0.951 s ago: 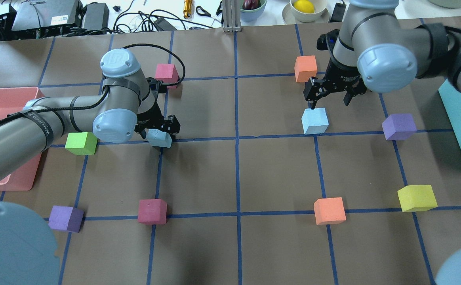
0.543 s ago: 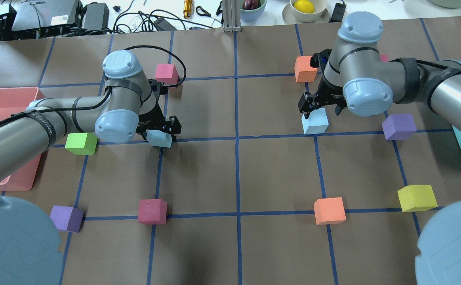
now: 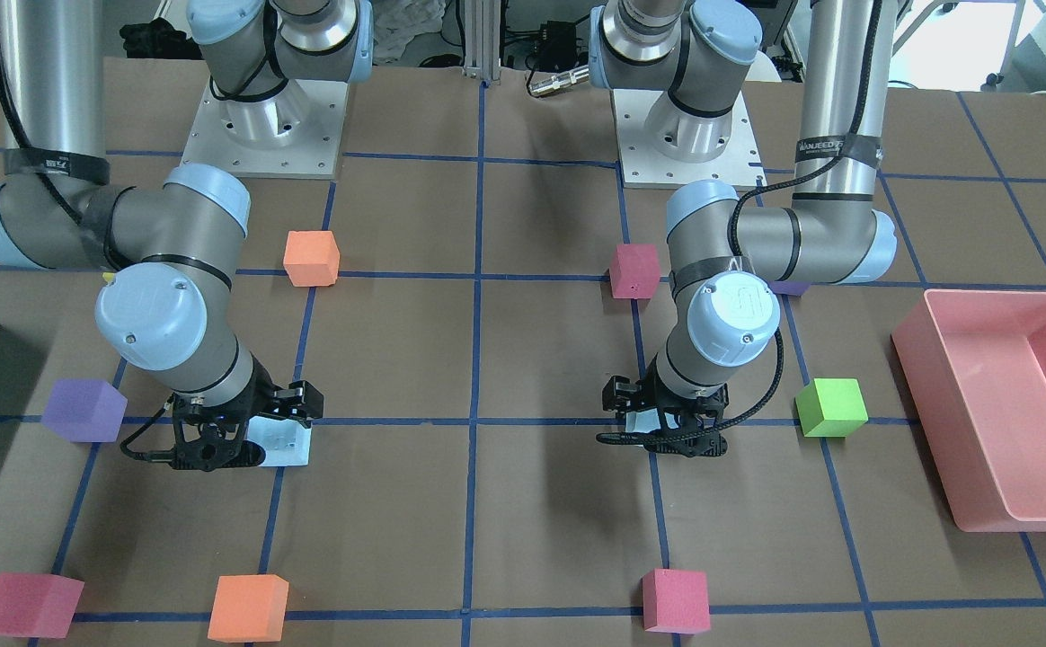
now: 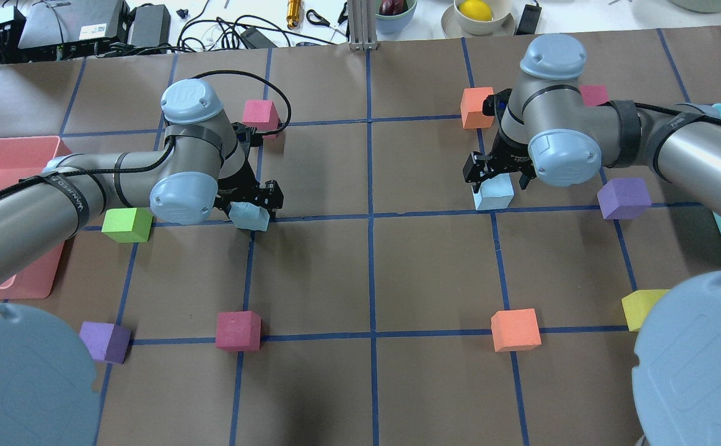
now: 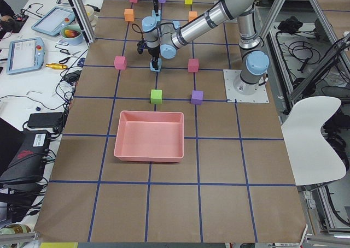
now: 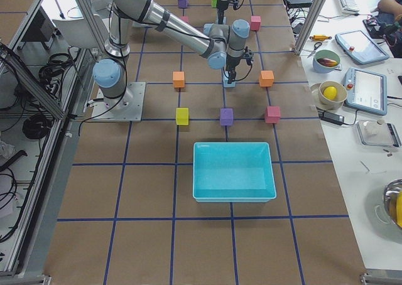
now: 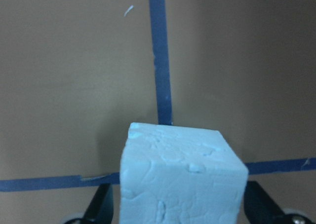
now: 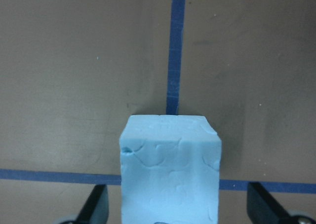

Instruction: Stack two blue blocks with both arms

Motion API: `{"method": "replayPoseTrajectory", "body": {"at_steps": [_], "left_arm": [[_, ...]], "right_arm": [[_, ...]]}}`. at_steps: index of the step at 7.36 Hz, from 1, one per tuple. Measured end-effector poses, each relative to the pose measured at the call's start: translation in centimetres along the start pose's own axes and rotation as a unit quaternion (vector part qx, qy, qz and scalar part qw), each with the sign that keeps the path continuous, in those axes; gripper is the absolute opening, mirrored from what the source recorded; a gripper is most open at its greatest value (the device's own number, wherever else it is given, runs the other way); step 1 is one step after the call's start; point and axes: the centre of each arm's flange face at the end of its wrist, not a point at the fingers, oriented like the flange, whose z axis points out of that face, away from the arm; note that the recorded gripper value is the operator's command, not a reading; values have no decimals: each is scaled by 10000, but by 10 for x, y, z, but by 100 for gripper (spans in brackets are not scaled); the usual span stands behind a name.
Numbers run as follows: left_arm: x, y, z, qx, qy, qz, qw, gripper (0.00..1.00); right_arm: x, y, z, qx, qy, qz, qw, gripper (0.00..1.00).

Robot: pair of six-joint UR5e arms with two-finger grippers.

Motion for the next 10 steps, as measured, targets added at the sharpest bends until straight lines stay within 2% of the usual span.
{"method": "replayPoseTrajectory", "body": {"at_steps": [1, 2, 3, 5, 7, 10], "left_arm": [[0, -1, -2, 26, -15, 15, 10000, 18], [0, -2, -3, 42, -15, 2, 10000, 0], [0, -2, -4, 60, -1, -22, 10000, 0], [0, -6, -11, 129, 6, -30, 9999, 0], [0, -8, -15, 164, 4, -29, 9999, 0], [-1, -9, -17, 188, -18, -30, 9998, 0]], "right_arm": [[0, -1, 5, -26, -3, -1, 10000, 78], [0, -3, 9, -6, 0, 13, 10000, 20], [1, -4, 10, 35, 11, 13, 10000, 0], [1, -5, 9, 49, 24, 47, 10000, 0], [-18, 5, -10, 72, 0, 306, 9995, 0], [-155, 60, -23, -82, 30, 657, 9978, 0]]}}
